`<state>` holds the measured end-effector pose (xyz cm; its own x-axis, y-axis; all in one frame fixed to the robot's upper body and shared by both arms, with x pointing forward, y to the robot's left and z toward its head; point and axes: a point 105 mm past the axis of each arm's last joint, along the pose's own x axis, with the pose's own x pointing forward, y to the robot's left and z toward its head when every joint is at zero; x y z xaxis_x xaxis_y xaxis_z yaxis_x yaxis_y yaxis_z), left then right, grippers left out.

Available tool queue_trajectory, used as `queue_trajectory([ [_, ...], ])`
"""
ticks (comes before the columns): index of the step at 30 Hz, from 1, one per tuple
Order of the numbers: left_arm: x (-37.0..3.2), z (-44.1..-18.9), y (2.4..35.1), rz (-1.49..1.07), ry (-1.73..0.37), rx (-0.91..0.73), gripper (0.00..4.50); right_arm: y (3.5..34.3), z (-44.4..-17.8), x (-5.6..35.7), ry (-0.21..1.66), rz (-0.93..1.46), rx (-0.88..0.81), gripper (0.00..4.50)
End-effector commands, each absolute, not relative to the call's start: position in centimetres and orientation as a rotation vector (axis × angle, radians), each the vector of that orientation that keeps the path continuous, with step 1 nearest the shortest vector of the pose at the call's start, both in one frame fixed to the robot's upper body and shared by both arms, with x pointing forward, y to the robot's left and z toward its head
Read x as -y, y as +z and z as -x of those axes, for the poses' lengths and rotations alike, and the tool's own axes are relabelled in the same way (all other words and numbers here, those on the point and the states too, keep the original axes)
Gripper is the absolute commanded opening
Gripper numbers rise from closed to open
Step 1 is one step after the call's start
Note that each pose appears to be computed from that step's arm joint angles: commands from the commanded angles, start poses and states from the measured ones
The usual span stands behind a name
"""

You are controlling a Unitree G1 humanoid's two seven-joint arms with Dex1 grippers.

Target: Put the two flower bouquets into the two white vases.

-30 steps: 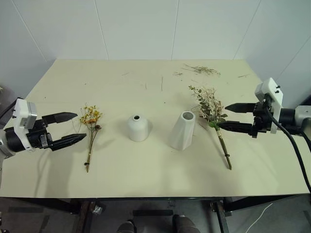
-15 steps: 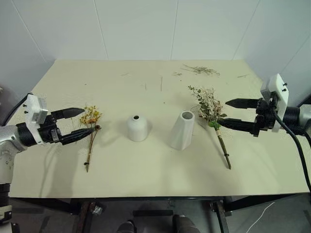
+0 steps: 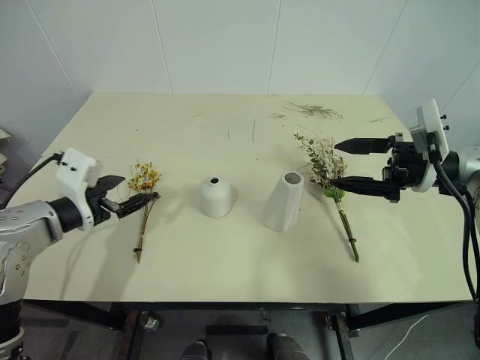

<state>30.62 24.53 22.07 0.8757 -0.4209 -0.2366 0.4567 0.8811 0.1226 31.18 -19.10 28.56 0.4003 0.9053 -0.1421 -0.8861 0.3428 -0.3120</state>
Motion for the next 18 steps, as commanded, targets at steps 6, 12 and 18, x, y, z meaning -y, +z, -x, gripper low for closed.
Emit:
queue_trajectory([
  [6, -22.9, -30.6, 22.2, -0.142, -0.356, -0.314, 4.50, 29.7, -31.0, 18.3, 1.244, 0.385, 0.144, 4.46],
  [12, -24.4, -31.0, 20.8, -0.069, -0.219, -0.460, 4.50, 29.7, -31.3, 18.4, 1.262, 0.369, 0.150, 4.46],
  [18, -26.0, -32.4, 19.9, 0.017, -0.083, -0.532, 4.50, 29.4, -31.6, 18.3, 1.257, 0.368, 0.143, 4.46],
])
